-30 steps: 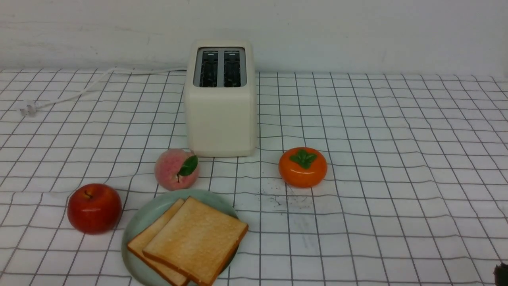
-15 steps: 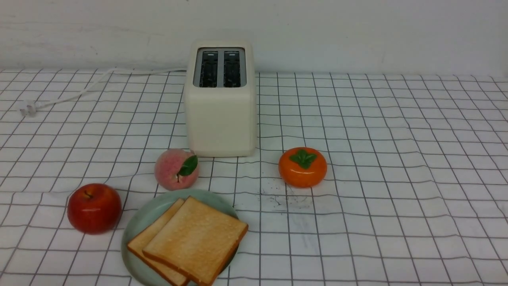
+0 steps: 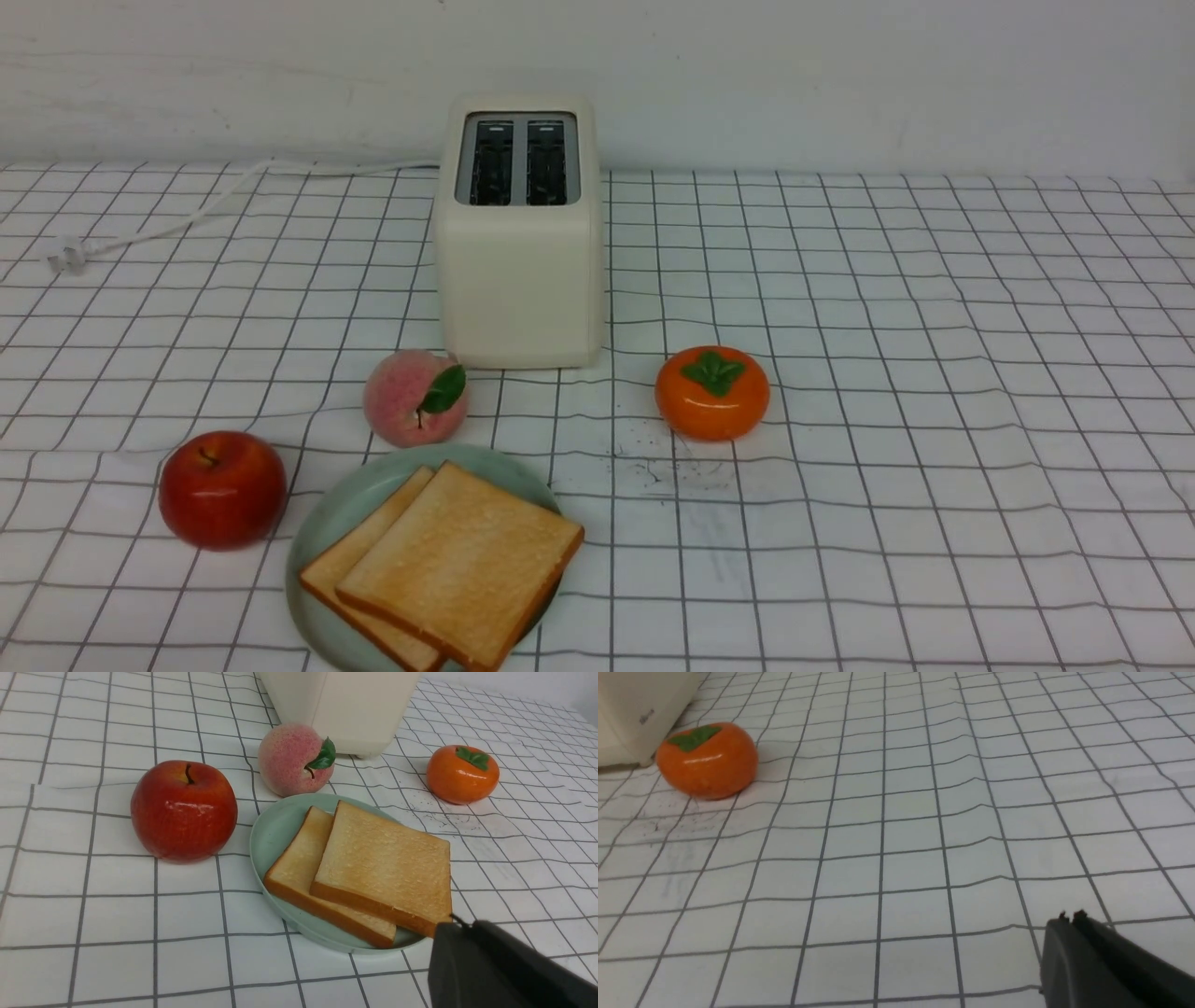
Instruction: Take toasted bread from bread machine on white checkered table place on plate.
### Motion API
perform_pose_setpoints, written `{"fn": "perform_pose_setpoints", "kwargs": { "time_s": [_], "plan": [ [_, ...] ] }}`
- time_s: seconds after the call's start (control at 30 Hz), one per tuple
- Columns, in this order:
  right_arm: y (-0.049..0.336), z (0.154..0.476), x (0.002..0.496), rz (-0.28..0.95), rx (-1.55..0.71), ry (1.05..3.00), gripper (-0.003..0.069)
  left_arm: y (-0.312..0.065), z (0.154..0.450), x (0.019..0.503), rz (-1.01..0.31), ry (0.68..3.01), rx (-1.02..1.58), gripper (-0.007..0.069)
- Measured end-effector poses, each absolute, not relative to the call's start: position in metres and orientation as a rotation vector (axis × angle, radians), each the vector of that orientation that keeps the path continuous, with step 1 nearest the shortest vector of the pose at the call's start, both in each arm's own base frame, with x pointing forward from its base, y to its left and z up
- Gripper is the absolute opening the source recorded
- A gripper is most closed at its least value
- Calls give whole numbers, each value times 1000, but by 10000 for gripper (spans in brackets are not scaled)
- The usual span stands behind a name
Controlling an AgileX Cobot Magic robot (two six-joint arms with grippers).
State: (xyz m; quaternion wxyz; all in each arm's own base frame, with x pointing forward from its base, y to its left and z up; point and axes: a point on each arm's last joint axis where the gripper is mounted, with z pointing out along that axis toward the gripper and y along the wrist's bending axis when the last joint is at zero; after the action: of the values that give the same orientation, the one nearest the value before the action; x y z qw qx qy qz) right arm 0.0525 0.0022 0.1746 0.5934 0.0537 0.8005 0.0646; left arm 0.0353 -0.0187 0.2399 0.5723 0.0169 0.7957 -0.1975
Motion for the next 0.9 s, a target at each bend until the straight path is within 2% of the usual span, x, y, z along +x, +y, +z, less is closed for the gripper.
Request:
{"fn": "perform_pose_setpoints", "kwargs": {
  "time_s": [0.2,0.9],
  "plan": [
    [2,174,52,89,70,1873,-20,-19,240,35,-463,1866,40,22],
    [3,173,52,99,65,1879,-14,-19,240,35,-463,1866,40,43]
  ]
}}
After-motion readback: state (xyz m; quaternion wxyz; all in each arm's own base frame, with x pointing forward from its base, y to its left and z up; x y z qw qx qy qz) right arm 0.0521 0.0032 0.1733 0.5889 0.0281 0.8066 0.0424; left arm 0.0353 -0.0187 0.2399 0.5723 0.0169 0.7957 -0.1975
